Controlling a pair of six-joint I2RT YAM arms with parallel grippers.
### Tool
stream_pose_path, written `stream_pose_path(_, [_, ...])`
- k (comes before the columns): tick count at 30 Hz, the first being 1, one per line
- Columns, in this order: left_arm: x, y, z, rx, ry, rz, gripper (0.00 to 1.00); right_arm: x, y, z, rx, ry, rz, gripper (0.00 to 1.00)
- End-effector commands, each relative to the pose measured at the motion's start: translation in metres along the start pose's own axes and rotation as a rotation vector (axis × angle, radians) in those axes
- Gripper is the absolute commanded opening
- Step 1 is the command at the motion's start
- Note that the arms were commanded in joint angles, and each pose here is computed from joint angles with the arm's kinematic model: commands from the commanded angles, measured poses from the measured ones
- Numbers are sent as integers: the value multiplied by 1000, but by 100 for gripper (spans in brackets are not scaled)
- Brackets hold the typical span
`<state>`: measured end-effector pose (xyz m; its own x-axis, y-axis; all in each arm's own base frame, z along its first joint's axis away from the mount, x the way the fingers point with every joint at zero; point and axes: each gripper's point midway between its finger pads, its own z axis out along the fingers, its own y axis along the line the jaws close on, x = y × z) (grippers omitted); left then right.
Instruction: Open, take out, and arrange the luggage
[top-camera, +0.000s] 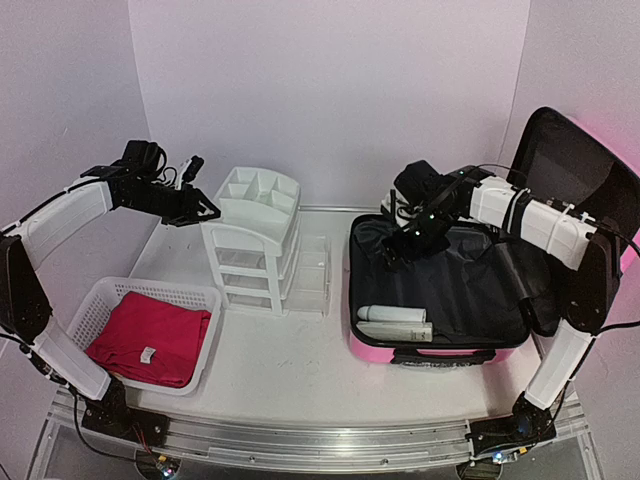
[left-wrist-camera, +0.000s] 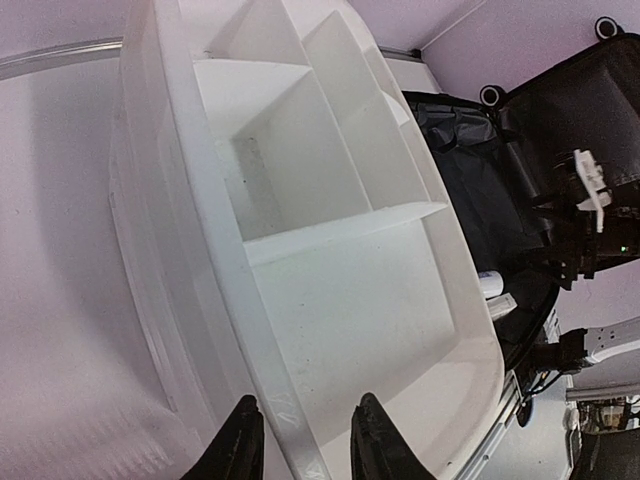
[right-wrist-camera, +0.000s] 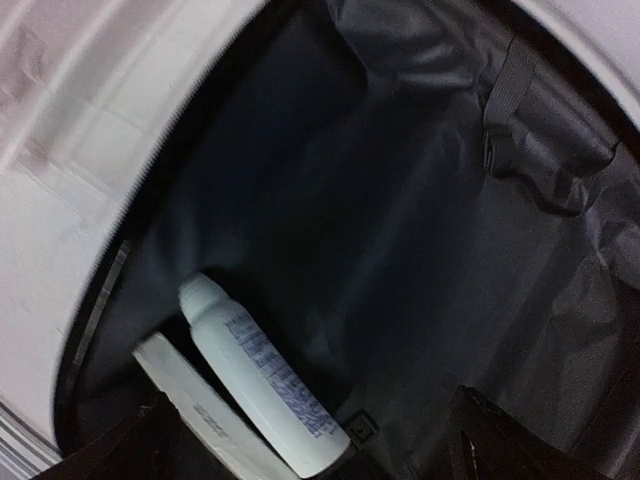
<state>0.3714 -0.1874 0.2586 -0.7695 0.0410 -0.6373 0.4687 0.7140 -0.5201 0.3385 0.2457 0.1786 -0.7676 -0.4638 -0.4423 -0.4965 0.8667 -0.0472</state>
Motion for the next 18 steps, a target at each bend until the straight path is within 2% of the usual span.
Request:
stream_pose_path(1, [17,21,5,-55,56,-51,31,50,15,13,-155,208,-166,95])
stream_pose_path(4, [18,21,6,-53,57,-51,31,66,12,24,-145,325,-209,93])
stream_pose_path(6, [18,21,6,-55,57,-50,31,76,13,34,-152,407,-232,88])
stream_pose_path(10, [18,21,6,-55,57,-49,31,81,22,49,-204,481,-246,77])
stream_pose_path(14, [18,21,6,-54,58,-47,31,85,31,60,-243,516,-240,76])
stream_pose_path(18, [18,21,6,-54,56,-47,31,97,15,75,-156,570,-265,76])
